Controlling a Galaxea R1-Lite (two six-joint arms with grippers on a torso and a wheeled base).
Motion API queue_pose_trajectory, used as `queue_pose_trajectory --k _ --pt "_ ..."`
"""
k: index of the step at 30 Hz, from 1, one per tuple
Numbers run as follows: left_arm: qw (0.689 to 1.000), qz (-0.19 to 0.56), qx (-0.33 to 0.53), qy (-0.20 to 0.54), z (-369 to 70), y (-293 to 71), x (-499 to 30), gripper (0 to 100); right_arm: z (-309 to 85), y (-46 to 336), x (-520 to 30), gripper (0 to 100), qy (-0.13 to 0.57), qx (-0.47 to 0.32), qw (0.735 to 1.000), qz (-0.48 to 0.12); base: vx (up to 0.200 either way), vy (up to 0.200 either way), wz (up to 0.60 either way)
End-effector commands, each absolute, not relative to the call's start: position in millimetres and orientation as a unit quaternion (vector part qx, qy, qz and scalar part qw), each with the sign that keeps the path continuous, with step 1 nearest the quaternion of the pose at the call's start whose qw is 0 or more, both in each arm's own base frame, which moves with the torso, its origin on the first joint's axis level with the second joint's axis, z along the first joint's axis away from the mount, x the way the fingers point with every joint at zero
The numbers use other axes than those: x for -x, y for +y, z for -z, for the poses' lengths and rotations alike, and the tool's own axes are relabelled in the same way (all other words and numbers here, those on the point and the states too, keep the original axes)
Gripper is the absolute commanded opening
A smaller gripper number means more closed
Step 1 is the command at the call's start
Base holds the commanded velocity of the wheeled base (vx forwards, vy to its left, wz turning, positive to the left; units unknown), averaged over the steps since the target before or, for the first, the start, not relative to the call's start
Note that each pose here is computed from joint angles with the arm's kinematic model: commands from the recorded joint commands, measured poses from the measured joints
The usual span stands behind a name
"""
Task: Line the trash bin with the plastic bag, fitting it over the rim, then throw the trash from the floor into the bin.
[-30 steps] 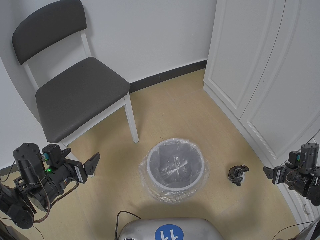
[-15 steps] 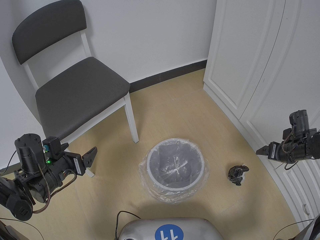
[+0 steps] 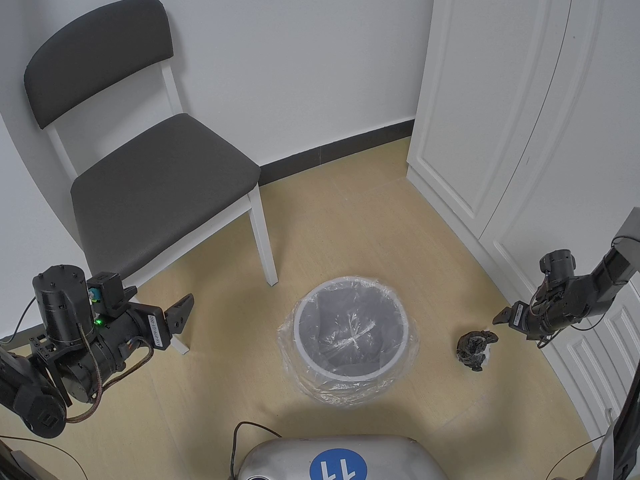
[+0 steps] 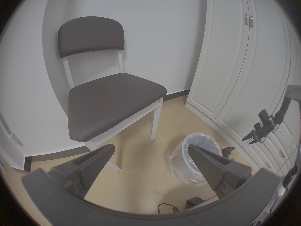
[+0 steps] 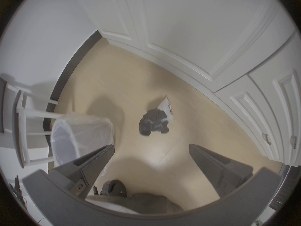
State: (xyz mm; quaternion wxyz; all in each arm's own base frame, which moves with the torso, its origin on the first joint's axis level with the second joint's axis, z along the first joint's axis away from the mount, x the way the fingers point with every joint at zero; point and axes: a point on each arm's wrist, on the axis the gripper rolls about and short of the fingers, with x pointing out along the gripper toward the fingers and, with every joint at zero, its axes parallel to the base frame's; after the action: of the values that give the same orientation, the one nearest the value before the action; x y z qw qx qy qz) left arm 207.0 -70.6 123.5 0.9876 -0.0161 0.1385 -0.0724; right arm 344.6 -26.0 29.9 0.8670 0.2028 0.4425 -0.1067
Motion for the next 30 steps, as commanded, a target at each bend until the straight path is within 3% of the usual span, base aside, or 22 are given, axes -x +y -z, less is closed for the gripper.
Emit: queue_pose_trajectory --k 1,4,11,17,25,30 --pt "0.988 0.061 0.017 0.143 -121.6 -66.2 -210.3 100 27.6 -35.5 -363.2 100 0.468 -0.204 0.851 0.121 0.000 0.000 0.00" --pt "0.988 0.061 0.017 0.143 -121.8 -66.3 -210.6 100 33.7 -39.9 -395.4 100 0.444 -0.198 0.867 0.114 0.000 0.000 0.00" --pt "0.988 0.062 0.016 0.142 -121.9 -66.9 -210.4 100 32.6 -41.1 -455.5 100 0.442 -0.196 0.869 0.108 0.000 0.000 0.00" --pt "0.986 0.065 0.012 0.154 -115.8 -68.9 -212.0 100 50.9 -32.3 -467.6 100 0.468 -0.194 0.855 0.108 0.000 0.000 0.00" --pt "0.983 0.065 0.008 0.173 -105.6 -71.0 -216.9 100 63.6 -33.3 -493.8 100 0.443 -0.194 0.869 0.102 0.000 0.000 0.00" --pt "0.983 0.067 0.007 0.173 -105.6 -72.3 -216.5 100 75.7 -23.4 -499.5 100 0.468 -0.172 0.859 0.118 0.000 0.000 0.00"
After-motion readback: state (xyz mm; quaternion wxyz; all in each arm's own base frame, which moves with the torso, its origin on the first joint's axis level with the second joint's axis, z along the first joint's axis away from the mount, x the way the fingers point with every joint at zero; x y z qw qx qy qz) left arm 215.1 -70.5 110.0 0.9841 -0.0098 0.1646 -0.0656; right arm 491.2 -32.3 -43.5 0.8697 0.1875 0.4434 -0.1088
